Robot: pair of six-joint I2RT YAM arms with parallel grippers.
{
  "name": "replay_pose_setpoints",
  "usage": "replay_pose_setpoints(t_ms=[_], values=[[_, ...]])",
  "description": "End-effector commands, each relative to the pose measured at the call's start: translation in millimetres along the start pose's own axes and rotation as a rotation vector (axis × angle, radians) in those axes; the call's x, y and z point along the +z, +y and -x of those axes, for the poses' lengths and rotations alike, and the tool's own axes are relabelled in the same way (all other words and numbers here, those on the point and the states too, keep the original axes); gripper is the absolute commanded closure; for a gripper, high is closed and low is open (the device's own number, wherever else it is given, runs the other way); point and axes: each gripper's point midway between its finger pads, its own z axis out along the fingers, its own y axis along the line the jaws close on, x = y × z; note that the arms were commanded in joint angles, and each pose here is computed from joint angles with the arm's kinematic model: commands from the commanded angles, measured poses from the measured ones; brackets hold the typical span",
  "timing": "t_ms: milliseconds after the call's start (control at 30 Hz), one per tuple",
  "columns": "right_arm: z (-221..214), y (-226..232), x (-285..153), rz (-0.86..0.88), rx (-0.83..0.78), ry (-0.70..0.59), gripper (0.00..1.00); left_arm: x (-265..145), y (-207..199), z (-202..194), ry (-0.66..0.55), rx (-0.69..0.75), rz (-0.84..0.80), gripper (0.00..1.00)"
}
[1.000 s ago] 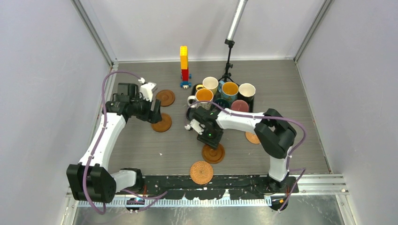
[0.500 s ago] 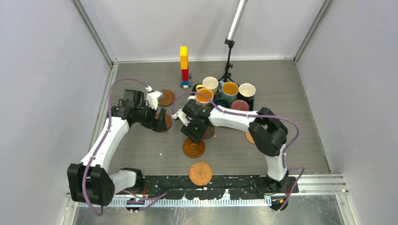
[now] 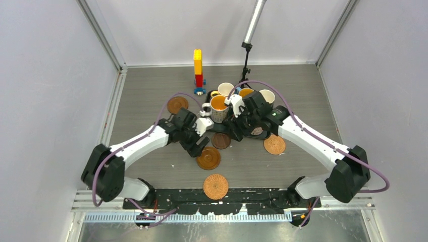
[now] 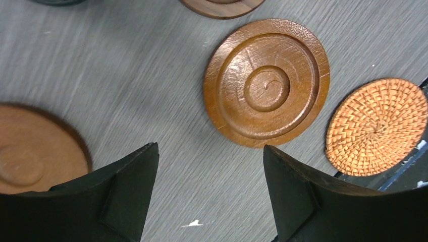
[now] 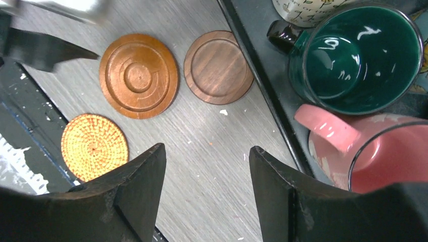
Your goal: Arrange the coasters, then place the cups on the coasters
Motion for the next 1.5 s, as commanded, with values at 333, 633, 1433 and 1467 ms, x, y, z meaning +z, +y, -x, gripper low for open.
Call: replay_pose_setpoints(t_ms=[333,633,1433,1467], values=[[-2,-26,-35,-0.055,0.101,-0.060,0.33,67,-12,33,0.054,0.179,0.056,0.28],[-7,-29,-32,-0.056,0.086,-0.044,0.32,44,-4,-13,0.205,0.262,0.038,0.49],[-7,-23,-24,-0.011,0.102,-0.028,0.32,-43,55,-71,0.127,0.114,0.116,0.32],[-7,-24,-23,-0.011,0.101,-0.026,0.32,-41,53,-68,0.124,0.110,0.111,0.32]])
